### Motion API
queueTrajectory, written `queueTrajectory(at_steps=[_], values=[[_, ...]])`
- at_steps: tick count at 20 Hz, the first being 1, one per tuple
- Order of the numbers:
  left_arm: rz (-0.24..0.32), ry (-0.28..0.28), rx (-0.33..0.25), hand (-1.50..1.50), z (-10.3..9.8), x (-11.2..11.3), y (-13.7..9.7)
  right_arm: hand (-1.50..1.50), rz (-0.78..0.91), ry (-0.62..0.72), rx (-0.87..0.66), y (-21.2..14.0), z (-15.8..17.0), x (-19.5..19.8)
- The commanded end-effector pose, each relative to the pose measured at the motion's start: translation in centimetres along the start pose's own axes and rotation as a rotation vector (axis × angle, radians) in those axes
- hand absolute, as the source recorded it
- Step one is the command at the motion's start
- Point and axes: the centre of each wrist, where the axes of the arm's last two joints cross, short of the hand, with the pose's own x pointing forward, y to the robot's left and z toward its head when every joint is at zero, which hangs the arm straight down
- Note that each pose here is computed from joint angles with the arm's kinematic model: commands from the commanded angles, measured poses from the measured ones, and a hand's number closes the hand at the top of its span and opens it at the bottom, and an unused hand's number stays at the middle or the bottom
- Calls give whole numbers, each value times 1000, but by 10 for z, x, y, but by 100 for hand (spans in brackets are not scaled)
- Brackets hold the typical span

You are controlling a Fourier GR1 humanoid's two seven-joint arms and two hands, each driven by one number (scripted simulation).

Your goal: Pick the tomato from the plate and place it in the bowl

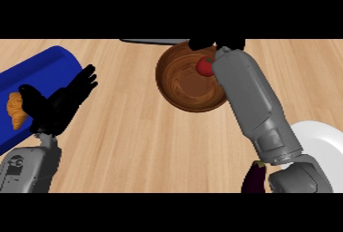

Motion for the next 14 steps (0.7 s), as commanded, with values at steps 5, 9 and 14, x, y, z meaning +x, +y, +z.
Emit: queueTrajectory(at_steps=[5,9,14], values=[[4,5,3,0,0,-1,-6,-150,-135,-99,-112,-1,-19,-25],[4,21,-4,0,3,-3,-1,-150,-126,-130,-219,-2,-17,-6],[-9,23,28,0,4,1,7,-150,-150,-110,-340,-6,-28,-31]])
